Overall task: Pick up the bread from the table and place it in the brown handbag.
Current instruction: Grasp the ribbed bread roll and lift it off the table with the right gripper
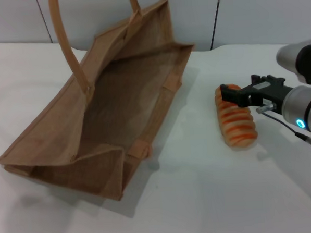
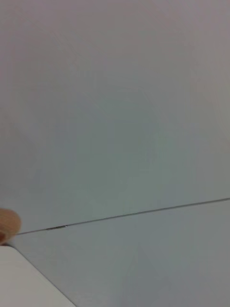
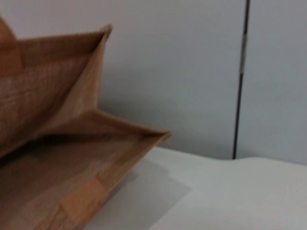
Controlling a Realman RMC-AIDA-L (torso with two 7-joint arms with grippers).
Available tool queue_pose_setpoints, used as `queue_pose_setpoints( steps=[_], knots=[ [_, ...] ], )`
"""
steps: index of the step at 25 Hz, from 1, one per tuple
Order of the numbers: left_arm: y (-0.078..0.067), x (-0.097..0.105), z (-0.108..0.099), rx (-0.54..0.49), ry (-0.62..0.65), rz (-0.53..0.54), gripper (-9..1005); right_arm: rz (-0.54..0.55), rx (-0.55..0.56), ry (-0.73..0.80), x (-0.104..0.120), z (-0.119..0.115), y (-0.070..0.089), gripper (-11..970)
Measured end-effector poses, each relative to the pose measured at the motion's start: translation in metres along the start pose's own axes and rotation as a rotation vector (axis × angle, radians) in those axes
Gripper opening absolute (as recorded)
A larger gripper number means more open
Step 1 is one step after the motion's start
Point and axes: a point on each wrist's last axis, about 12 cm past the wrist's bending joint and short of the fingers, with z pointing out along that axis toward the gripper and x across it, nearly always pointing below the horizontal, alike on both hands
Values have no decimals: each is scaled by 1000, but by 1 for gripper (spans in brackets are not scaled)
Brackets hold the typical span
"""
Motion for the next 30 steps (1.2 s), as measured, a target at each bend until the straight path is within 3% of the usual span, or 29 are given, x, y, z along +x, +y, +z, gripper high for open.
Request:
queue_pose_setpoints(
  steps=[6,17,30],
  knots=[
    [-1,-3,1,-4,6,8,125,24,-22,79,2,4,4,860],
    [-2,-7,2,-26,44,23,128,79,-9,207,6,10,-4,862],
    [-2,-8,0,-37,52,36,131,89,-43,273,2,12,4,865]
  ],
)
